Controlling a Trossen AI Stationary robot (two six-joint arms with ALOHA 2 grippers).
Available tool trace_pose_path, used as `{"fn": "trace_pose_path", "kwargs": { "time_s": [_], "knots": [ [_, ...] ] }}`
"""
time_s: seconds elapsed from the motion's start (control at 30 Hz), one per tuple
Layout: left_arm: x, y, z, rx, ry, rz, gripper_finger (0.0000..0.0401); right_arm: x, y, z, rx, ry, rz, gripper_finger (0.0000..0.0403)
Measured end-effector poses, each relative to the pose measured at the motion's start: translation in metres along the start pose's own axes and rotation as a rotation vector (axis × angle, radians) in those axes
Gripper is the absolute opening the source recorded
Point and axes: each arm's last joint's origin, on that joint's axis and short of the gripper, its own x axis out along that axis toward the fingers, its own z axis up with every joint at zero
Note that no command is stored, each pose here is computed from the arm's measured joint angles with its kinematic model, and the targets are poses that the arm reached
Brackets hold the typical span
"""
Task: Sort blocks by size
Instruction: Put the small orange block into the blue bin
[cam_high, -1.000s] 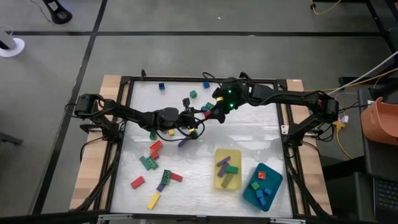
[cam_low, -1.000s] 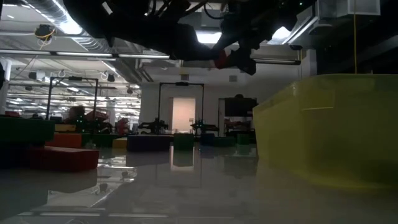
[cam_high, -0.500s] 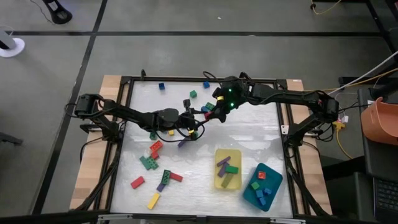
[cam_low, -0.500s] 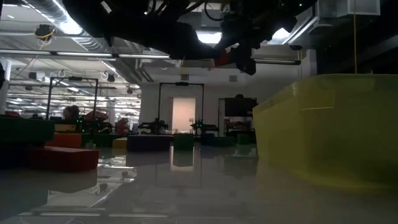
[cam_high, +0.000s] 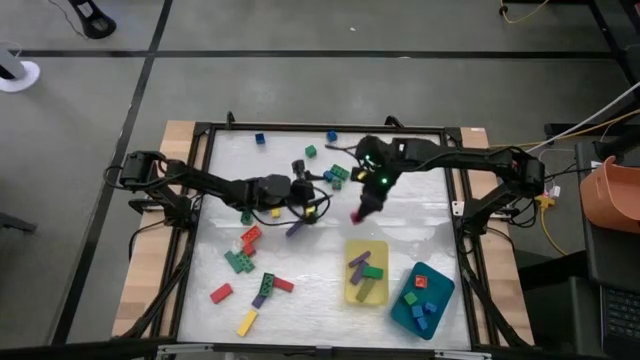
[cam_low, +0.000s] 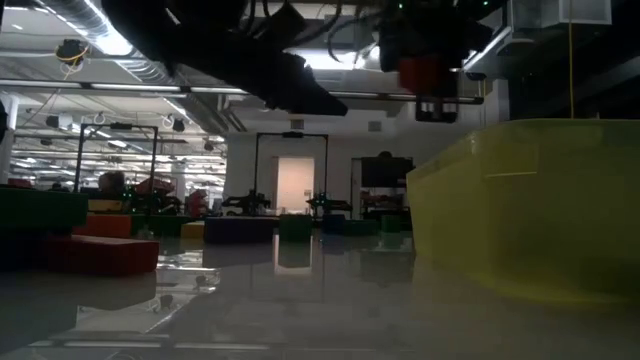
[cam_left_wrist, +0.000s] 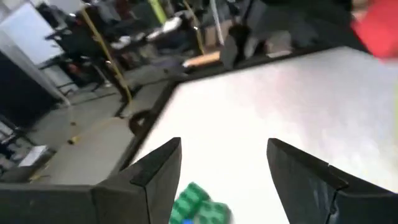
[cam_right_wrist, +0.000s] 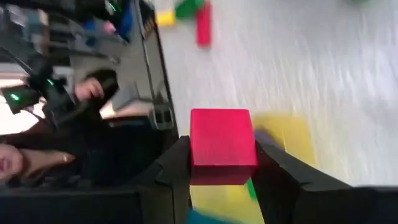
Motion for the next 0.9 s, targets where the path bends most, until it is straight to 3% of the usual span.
{"fn": "trace_pose_path", "kwargs": {
  "time_s": [0.13,0.47,0.67,0.8,0.9],
  "knots": [
    [0.000,-0.002,-0.004,-0.024,0.036,-0.030,0.0223,0.015,0.007,-0.024,0.028,0.177,-0.043,0.0136],
    [0.001,0.000,-0.008,-0.071,0.066,-0.028,0.0223,0.066,0.053,-0.099,-0.056,0.590,-0.266,0.0138],
    [0.001,0.000,-0.007,-0.098,0.066,-0.028,0.0224,0.095,0.082,-0.146,-0.159,0.674,-0.420,0.0139],
    [0.001,0.001,-0.007,-0.109,0.062,-0.025,0.0224,0.106,0.095,-0.174,-0.325,0.680,-0.524,0.0143],
    [0.003,0.006,-0.007,-0.183,0.048,-0.006,0.0224,0.113,0.103,-0.190,-0.420,0.637,-0.586,0.0155]
  ]
}}
